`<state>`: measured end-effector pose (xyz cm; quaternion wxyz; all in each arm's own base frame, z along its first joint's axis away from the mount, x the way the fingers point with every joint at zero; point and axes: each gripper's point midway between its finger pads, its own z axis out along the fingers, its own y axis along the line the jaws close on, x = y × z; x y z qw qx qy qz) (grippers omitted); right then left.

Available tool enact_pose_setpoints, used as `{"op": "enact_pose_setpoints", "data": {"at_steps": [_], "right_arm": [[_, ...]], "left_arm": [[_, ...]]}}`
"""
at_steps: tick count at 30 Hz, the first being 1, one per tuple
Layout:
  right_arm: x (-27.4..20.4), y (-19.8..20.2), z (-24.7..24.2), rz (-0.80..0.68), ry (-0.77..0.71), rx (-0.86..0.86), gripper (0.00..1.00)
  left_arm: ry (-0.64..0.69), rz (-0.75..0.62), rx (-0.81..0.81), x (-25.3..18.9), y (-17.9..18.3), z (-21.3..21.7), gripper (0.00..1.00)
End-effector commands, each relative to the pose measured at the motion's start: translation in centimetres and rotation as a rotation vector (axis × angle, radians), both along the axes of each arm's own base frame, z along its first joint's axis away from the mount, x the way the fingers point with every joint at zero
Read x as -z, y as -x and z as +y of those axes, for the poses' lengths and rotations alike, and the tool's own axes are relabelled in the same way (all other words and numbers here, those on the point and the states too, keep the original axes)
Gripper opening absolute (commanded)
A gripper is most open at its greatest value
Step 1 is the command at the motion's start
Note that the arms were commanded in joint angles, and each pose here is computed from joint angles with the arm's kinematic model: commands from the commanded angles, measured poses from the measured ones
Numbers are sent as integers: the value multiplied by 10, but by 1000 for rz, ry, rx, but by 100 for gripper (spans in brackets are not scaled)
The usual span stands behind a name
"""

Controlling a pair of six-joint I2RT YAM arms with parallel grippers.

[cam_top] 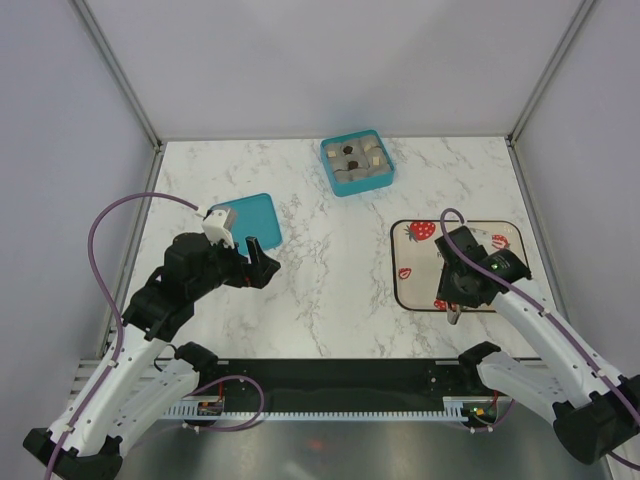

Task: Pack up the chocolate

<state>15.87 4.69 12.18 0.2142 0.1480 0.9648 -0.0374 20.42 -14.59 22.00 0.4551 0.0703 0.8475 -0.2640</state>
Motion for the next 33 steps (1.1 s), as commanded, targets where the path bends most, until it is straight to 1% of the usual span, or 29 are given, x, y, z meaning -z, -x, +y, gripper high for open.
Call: {"op": "enact_pose_setpoints", "data": {"at_steps": [1, 9, 13, 14, 18, 21, 22, 23, 24, 25, 26, 28, 30, 31, 32, 33], "right_arm": [[-7, -12, 8, -40, -34, -19, 44], [-10, -18, 8, -44, -16, -36, 40], [-26, -30, 12, -83, -17, -55, 36], [-27, -33, 13, -82, -13, -62, 33], [-38, -49, 21, -104, -18, -84, 32], [-51, -68, 29, -139, -21, -99, 32], [-62, -77, 34, -170, -38, -107, 32], [-62, -85, 38, -164, -33, -122, 32], [-69, -96, 43, -191, -45, -127, 32], [-84, -108, 50, -234, -63, -135, 32], [-83, -119, 55, -230, -58, -147, 32], [-107, -144, 68, -309, -89, -160, 32], [-112, -170, 83, -341, -102, -198, 32], [-126, -183, 91, -389, -120, -210, 32], [-123, -199, 100, -395, -125, -223, 32], [-141, -212, 107, -440, -136, -241, 32]], "left_arm": [[-9, -30, 35, -3, 0, -3, 99], [-10, -29, 31, -3, -1, -2, 99], [-12, -28, 28, -2, -1, -2, 99], [-10, -29, 31, -3, -1, -3, 99], [-13, -30, 24, -3, -2, -2, 99], [-15, -31, 18, -3, -2, -1, 99], [-15, -31, 18, -3, -3, -1, 99], [-17, -33, 17, -3, -3, 0, 99], [-16, -33, 15, -3, -3, 0, 99], [-19, -28, 16, -2, -3, 0, 99], [-17, -31, 15, -2, -3, 0, 99], [-19, -27, 16, -1, -4, -1, 99], [-20, -24, 17, -1, -3, -1, 99], [-20, -27, 18, -1, -3, -1, 99], [-21, -28, 15, -1, -4, 0, 99], [-22, -25, 15, 0, -4, 0, 99]]}}
